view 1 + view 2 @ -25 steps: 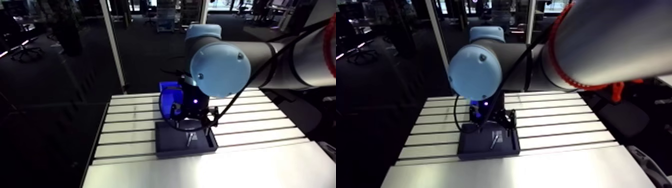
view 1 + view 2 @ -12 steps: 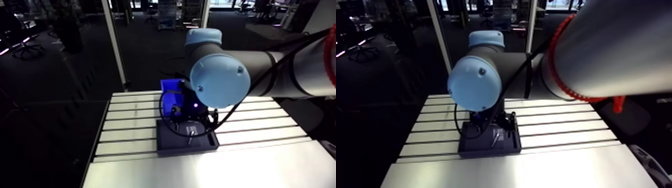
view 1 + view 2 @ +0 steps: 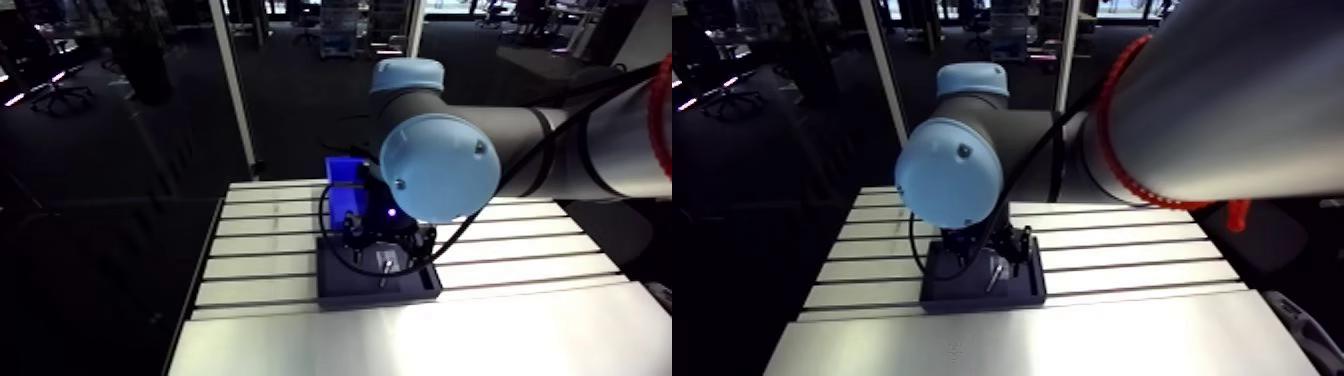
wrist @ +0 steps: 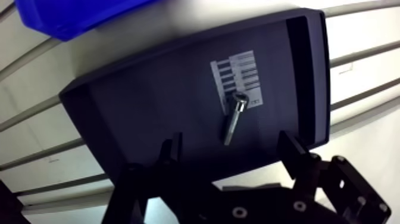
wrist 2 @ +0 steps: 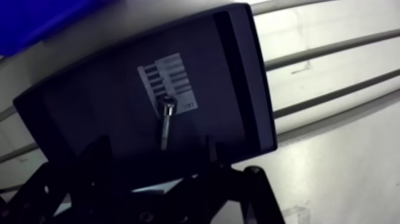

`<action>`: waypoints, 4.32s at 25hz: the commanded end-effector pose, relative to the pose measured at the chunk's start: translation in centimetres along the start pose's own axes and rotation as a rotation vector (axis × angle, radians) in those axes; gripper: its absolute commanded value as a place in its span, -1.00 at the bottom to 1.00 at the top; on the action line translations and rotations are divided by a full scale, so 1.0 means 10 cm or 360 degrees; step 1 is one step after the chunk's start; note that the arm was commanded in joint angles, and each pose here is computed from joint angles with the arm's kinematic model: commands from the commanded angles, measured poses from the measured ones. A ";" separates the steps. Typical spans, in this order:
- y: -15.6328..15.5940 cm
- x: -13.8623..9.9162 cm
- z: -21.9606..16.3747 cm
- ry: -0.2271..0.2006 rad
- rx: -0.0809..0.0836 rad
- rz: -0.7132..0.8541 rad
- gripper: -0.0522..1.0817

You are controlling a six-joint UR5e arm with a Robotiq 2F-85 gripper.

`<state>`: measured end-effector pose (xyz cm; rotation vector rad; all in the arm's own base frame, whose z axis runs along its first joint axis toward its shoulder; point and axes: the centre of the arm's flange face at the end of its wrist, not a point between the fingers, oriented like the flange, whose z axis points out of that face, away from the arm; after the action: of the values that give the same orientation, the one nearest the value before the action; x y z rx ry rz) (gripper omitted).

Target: Pick up the M10 bolt from the tray and put it into the blue bin.

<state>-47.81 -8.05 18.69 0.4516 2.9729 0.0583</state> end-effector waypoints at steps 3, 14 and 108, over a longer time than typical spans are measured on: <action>-0.02 0.01 0.08 -0.0024 -0.0014 -0.0007 -0.62; -0.01 0.04 0.15 -0.0049 -0.0018 0.0000 -0.48; 0.02 0.05 0.20 -0.0063 -0.0033 0.0023 0.41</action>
<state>-47.92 -7.72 16.63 0.4654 2.9264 0.0807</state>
